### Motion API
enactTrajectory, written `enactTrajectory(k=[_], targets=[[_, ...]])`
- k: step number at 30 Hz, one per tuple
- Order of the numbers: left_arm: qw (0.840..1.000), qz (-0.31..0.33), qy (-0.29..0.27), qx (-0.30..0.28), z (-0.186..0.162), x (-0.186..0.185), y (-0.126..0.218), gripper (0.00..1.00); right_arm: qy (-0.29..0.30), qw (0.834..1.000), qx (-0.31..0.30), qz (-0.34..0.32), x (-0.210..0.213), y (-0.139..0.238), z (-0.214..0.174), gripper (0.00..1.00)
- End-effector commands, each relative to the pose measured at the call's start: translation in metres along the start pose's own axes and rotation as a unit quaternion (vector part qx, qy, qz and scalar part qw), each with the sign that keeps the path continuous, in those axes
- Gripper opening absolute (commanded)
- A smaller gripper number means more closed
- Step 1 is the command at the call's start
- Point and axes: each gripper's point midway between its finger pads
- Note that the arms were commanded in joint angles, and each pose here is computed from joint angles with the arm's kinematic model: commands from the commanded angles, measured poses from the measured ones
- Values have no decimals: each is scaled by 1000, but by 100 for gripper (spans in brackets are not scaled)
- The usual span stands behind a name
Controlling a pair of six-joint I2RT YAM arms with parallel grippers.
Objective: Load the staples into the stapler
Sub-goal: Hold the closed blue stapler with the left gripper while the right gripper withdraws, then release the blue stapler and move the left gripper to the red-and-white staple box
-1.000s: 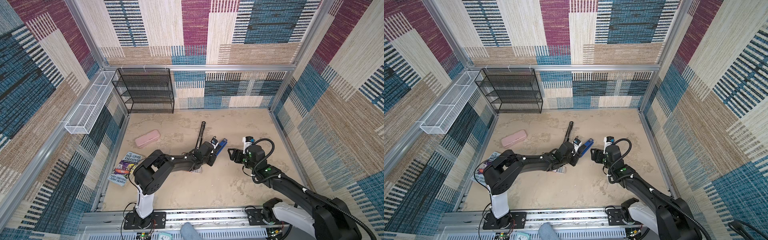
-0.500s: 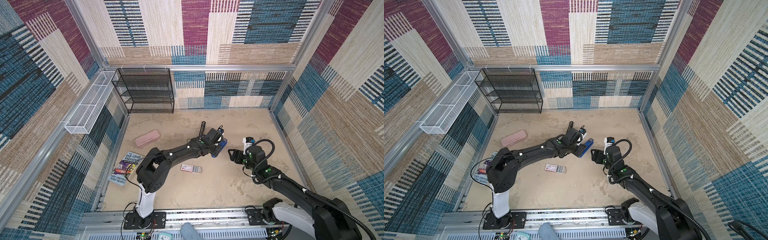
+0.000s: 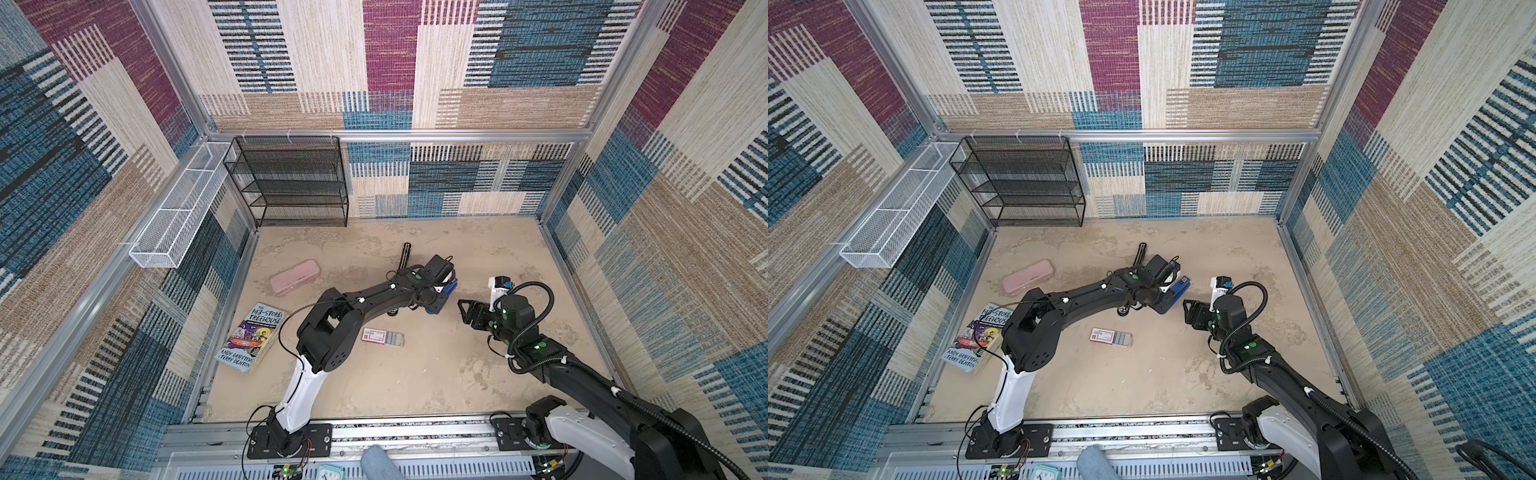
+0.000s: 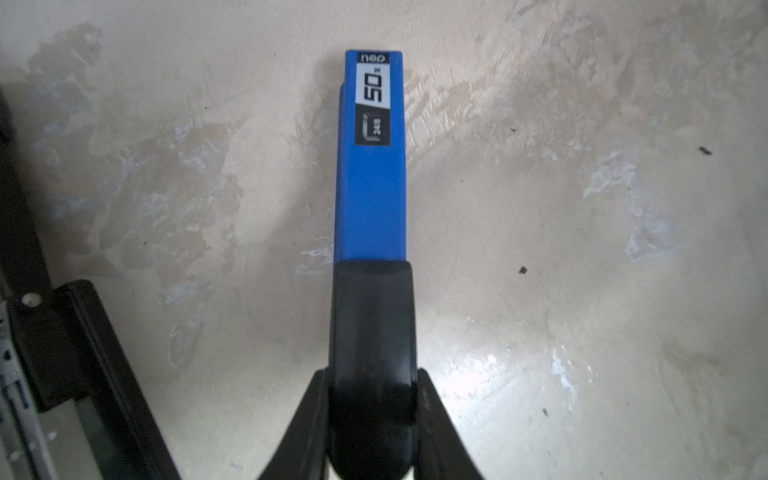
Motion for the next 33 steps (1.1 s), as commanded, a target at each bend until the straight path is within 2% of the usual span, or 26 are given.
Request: enactTrajectory(k=[1,9,14,18,21,23,29,33], targets=[[999,-14,-6,51,-25,-3,-9,9,-1,1000,-10,0,1,1,4,77],[999,-15,-3,49,-21,-4,-9,9,-3,1000,-17,-1,0,4,6,77],[999,-24,18,37,3,-11,-15,10,-4,1000,-19,-4,0,3,9,77],[997,-54,39,29,25,-24,-23,17,-5,1000,-24,-10,-2,5,12,77],[997,-59,50,20,36,-27,-22,35,-5,1000,-26,-12,-2,8,13,77],[997,-56,49,13,41,-26,-16,42,-7,999,-28,-13,-3,10,13,77],[998,-36,47,-9,45,-13,18,43,-5,999,-31,-5,1,10,17,77],[997,-24,58,-36,42,-1,54,43,6,1000,-25,16,12,6,22,75]])
Point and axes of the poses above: each gripper's point midway between its finger pads, its own y axis back along the fingers, its own x axis along the line the jaws close on, z = x × y, and after that the axes turned 1 degree about y, right-handed
